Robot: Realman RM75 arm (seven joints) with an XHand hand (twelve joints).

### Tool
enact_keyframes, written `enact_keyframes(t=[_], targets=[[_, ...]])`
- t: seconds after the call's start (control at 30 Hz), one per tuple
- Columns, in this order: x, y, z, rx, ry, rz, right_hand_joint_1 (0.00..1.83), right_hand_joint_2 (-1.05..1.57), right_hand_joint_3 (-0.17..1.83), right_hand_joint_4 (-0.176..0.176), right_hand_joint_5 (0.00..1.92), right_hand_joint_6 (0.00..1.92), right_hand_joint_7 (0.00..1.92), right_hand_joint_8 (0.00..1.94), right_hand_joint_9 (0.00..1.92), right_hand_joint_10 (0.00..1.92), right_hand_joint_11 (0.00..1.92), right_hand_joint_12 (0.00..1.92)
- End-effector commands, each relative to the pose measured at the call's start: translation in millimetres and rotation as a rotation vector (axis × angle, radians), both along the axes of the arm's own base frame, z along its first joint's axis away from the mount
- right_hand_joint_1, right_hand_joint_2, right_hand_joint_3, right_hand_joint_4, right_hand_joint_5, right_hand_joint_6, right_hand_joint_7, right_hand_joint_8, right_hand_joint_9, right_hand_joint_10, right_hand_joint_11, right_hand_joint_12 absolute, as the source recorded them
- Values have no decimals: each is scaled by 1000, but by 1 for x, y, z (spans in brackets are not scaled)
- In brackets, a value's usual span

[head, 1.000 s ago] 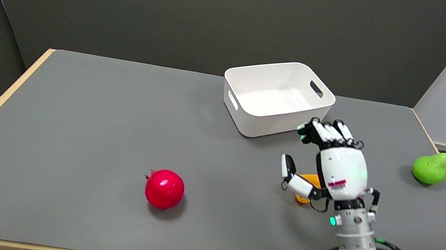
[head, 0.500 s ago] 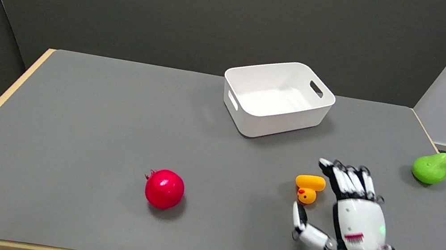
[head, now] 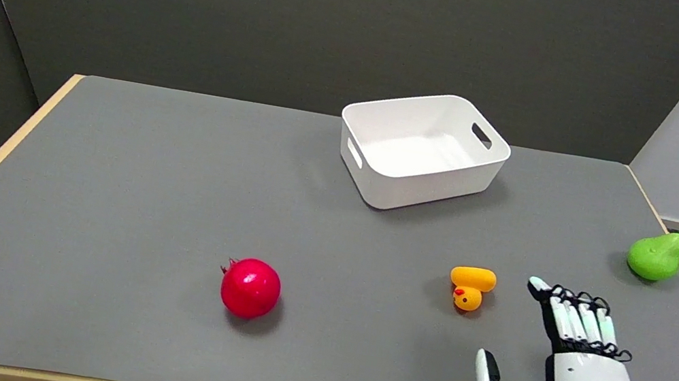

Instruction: Pick up the yellow duck.

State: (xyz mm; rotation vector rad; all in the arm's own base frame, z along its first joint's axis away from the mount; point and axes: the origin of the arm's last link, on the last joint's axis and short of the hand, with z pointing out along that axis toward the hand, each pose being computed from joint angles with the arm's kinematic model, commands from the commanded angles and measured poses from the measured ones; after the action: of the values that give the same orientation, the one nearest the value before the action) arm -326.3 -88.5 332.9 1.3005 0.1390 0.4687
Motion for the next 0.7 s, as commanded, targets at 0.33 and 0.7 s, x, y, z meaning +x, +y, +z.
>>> enact_keyframes(t=[0.33, 0.7], targets=[[10, -63, 13, 93, 80, -197, 505, 583, 938, -49, 218, 476, 296, 491, 143, 770, -1, 1120], [10, -98, 56, 7, 113, -332, 526, 576, 940, -66, 180, 449, 239, 472, 107, 753, -1, 1098]])
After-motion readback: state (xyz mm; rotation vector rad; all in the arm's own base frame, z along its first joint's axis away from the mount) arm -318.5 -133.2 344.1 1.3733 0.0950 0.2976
